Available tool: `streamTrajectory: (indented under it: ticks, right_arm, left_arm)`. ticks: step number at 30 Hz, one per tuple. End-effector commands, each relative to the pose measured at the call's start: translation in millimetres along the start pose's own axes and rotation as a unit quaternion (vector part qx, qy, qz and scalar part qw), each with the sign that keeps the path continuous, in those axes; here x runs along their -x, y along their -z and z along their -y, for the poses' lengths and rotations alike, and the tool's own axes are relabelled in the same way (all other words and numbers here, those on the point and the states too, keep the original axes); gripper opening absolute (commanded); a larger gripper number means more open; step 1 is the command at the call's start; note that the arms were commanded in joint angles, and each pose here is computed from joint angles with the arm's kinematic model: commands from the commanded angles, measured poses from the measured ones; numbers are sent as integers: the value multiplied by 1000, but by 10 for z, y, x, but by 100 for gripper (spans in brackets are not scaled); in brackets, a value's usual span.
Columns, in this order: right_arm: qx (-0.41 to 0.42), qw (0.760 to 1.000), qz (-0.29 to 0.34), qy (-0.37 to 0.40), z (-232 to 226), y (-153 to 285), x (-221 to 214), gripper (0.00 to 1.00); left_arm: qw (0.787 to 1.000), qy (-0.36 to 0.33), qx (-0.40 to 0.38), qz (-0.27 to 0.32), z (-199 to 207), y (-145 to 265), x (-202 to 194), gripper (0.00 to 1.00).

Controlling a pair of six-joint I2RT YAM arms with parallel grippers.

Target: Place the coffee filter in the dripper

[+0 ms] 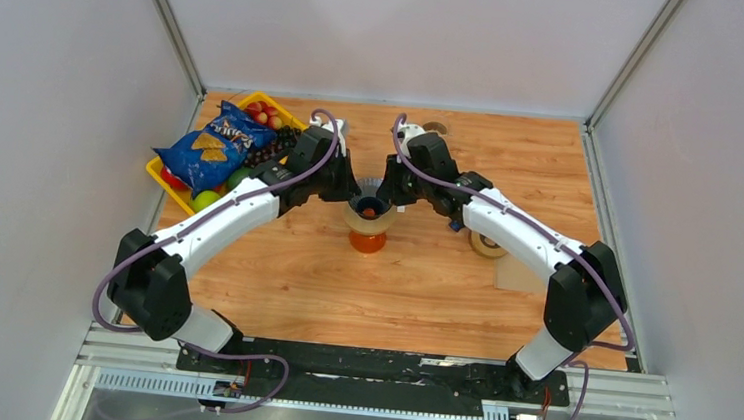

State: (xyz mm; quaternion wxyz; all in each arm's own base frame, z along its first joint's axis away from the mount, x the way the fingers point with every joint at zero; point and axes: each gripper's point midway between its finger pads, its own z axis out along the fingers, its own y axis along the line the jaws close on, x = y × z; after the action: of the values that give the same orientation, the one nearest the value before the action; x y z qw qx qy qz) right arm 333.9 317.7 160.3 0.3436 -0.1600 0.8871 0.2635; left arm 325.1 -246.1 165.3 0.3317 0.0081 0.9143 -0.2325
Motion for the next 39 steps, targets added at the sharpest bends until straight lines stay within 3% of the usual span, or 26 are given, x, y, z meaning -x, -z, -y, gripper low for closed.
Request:
streamTrajectory:
  ticks: [1, 10, 24, 28, 30, 39]
  right_arm:
    - [-90, 976, -196, 21, 412, -65, -1185, 1]
    - [-51, 989, -133, 31, 28, -17, -614, 7]
    - [-33, 995, -78, 47, -220, 119, -38, 16]
    - [-26, 996, -71, 47, -276, 143, 50, 22]
    - [-22, 996, -66, 47, -307, 155, 96, 32]
    - [-13, 998, -45, 48, -409, 185, 304, 42]
  left_arm:
    - [975, 19, 150, -162, -778, -202, -991, 0]
    - [991, 26, 92, -90, -417, -6, -509, 2]
    - [999, 15, 26, -20, 60, 206, 2, 22]
    - [1000, 11, 20, -14, 122, 239, 73, 27]
    - [1000, 9, 17, -10, 144, 258, 105, 30]
    - [1000, -8, 5, 9, 253, 369, 287, 47]
